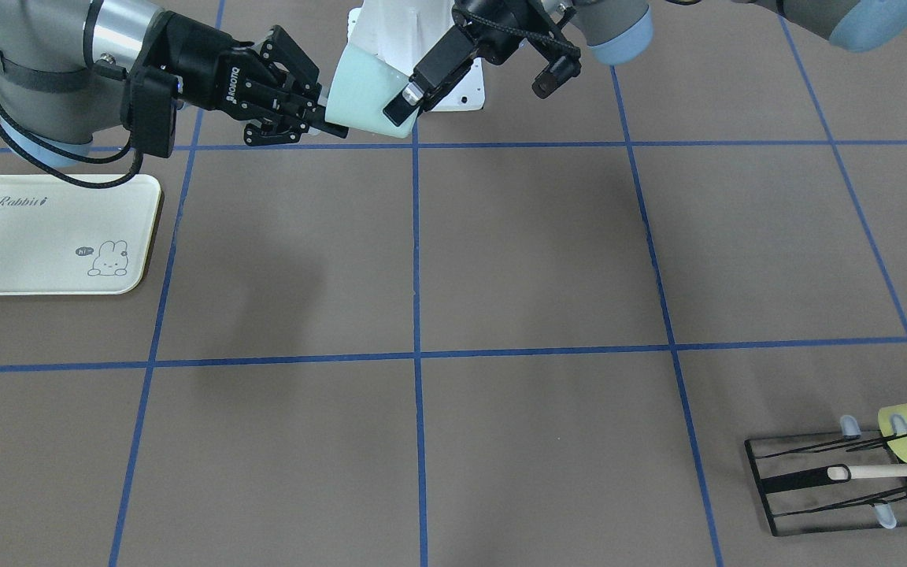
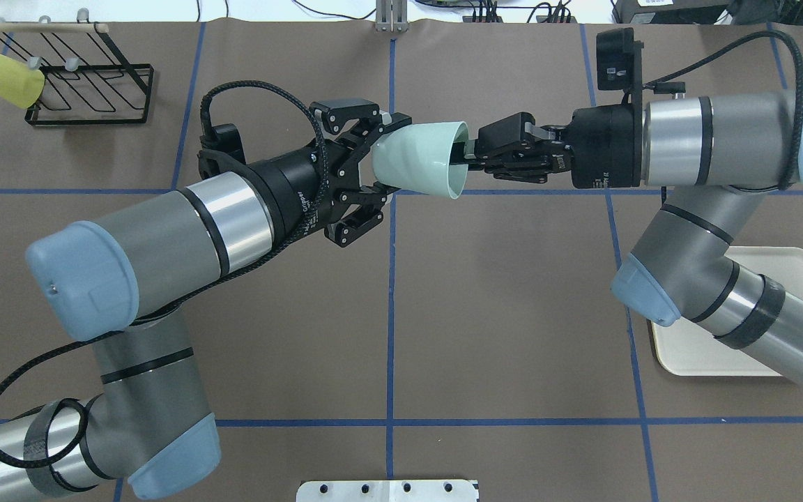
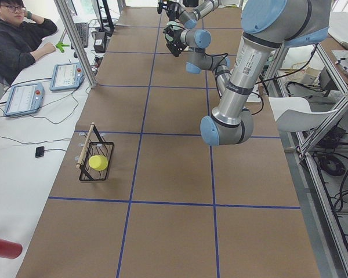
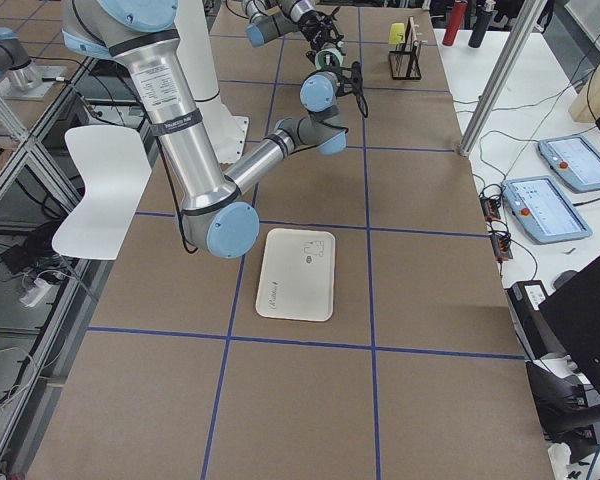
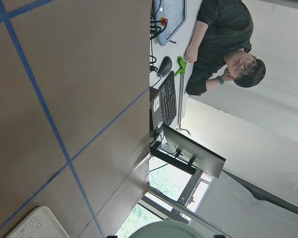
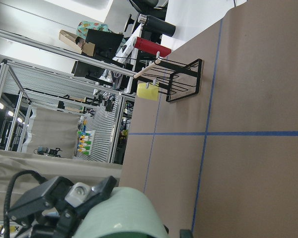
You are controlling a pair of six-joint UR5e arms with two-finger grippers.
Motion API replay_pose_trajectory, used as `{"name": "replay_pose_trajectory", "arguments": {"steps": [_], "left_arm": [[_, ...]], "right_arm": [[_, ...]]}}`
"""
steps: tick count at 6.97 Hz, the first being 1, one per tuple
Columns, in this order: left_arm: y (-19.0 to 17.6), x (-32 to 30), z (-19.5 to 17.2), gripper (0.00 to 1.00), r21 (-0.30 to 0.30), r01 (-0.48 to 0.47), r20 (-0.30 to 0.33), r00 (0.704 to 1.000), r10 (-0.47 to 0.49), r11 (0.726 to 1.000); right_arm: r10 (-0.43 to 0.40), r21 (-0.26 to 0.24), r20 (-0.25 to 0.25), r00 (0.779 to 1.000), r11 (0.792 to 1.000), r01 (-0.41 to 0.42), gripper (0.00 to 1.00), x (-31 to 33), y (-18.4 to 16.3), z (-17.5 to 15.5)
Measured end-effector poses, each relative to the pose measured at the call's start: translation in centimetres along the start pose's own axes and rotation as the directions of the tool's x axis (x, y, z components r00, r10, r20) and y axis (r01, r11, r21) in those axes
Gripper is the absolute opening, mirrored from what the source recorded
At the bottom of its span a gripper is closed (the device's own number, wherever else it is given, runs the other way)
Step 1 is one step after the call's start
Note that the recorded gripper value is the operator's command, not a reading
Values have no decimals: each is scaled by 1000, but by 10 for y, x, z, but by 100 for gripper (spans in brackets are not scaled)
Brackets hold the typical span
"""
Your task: Left arm grabs green cup and hands to right arm on tray
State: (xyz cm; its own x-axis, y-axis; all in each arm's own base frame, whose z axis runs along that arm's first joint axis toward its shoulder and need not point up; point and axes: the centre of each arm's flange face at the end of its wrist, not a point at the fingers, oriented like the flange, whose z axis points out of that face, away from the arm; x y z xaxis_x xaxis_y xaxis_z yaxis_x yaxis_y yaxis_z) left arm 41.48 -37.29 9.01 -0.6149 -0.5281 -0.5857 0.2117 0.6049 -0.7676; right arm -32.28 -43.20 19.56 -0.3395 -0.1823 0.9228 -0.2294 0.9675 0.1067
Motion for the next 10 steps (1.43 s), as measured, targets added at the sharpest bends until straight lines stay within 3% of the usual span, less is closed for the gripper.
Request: {"name": "replay_pose_trajectory", "arguments": {"steps": [1, 7, 10], "left_arm": [[-1, -1, 1, 100, 3, -3, 2, 1000, 3, 1000], [-5, -5, 4, 100, 13, -19, 11, 1000, 19, 1000], [-8, -6, 4, 100, 19, -23, 13, 1000, 23, 1000]], "right_arm": [[1, 0, -1, 1000, 1000, -1, 0, 0, 0, 0], [-15, 6, -15, 1000, 1000, 15, 0, 8, -3, 0], [-95, 53, -101, 990, 993, 101, 0, 44, -32, -19]]}}
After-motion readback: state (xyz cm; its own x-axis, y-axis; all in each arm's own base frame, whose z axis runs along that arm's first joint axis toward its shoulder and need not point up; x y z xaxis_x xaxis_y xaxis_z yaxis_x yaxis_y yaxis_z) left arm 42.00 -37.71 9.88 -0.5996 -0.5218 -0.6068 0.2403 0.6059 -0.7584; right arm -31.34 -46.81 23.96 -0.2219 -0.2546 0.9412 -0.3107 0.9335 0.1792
